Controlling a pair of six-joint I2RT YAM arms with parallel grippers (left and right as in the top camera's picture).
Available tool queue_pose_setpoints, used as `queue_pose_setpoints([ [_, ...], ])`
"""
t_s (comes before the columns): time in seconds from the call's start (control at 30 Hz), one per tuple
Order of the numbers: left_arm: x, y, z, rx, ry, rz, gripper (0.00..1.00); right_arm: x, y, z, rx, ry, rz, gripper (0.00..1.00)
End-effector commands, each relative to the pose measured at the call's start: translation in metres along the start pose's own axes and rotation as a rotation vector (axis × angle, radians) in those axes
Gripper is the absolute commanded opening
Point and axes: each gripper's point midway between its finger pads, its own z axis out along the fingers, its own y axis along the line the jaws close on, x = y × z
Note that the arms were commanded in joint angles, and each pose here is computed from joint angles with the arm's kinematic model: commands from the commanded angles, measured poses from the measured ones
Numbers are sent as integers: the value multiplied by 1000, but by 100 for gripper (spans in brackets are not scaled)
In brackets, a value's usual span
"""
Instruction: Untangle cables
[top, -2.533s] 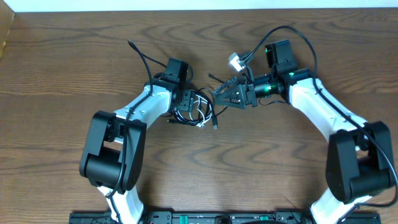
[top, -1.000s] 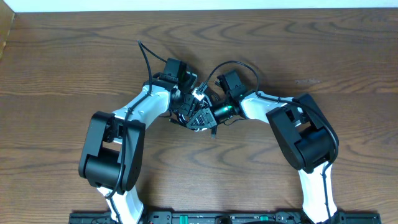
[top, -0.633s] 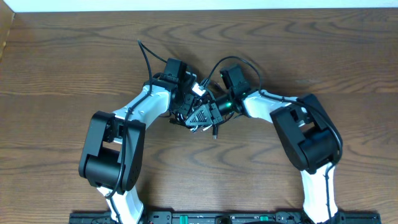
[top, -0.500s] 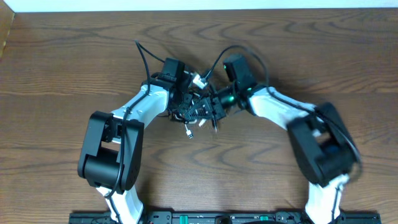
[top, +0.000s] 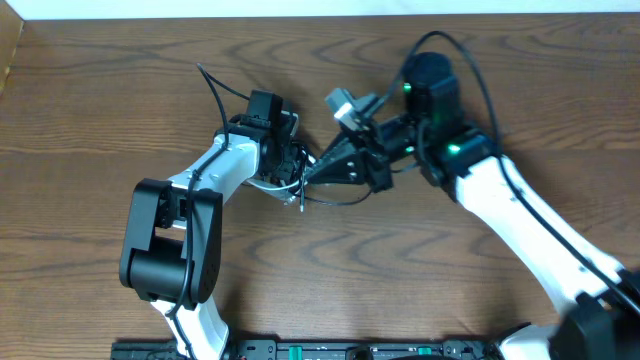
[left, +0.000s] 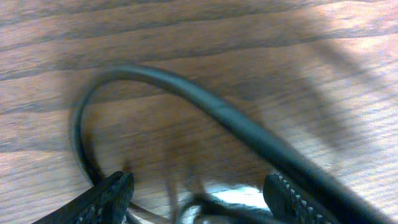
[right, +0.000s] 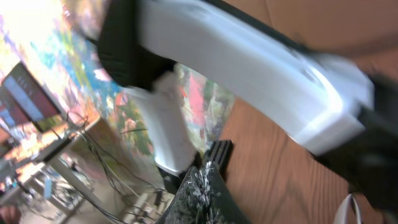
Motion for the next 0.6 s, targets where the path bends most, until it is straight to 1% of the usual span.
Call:
queue_pose_setpoints([
  [0.0, 22, 9, 12, -29, 68, -27, 72, -19, 26, -14, -13, -10, -84, 1],
  [0.1, 22, 13, 12, -44, 69, -31, 72, -28, 31, -26, 23, -23, -107, 1],
  [0.23, 22, 13, 12, -40, 68, -44, 73, -32, 26, -43, 72, -42, -56, 1],
  [0.33, 21, 4, 11, 10, 63, -45, 72, -29, 22, -53, 100, -55, -8, 1],
  [0.43, 16, -9, 2, 85, 49, -25, 70, -28, 18, -61, 122, -66, 25, 3],
  [0.47, 14, -13, -4, 106, 40, -13, 68, -27, 16, -64, 131, -70, 35, 13],
  [0.5, 11, -17, -11, 125, 29, -3, 68, -27, 14, -66, 143, -73, 45, 21],
  [0.57, 3, -24, -29, 161, -13, 8, 68, -24, 9, -68, 170, -78, 56, 29],
])
